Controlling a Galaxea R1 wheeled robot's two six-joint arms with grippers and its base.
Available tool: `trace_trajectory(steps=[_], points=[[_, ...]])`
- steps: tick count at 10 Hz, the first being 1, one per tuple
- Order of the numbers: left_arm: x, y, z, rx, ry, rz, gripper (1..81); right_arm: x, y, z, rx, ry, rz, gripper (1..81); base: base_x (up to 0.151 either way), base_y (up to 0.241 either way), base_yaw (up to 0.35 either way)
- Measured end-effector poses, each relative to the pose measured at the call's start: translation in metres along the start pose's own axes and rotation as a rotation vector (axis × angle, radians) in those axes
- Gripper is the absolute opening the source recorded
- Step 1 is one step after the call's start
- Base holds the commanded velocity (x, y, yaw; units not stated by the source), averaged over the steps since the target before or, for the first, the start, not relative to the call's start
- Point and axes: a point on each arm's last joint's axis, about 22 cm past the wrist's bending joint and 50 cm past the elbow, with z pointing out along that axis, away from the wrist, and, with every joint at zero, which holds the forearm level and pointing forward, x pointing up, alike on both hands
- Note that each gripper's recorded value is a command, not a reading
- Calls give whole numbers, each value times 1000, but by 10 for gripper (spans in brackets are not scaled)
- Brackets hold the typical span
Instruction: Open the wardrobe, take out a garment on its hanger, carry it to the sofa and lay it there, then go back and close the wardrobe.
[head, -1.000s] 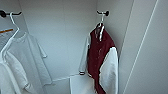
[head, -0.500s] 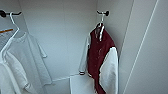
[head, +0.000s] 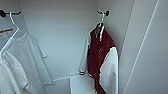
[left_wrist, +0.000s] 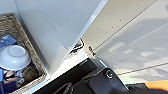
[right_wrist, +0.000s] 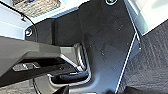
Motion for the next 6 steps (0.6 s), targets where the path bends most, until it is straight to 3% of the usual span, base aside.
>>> trace_trajectory(steps=[2, 6], points=[[37, 23, -10, -43, 6, 24, 811, 0, 1, 0, -2, 0, 0, 811, 0, 0, 0], [100, 32, -38, -46, 14, 55, 811, 0, 1, 0, -2, -1, 0, 811, 0, 0, 0]])
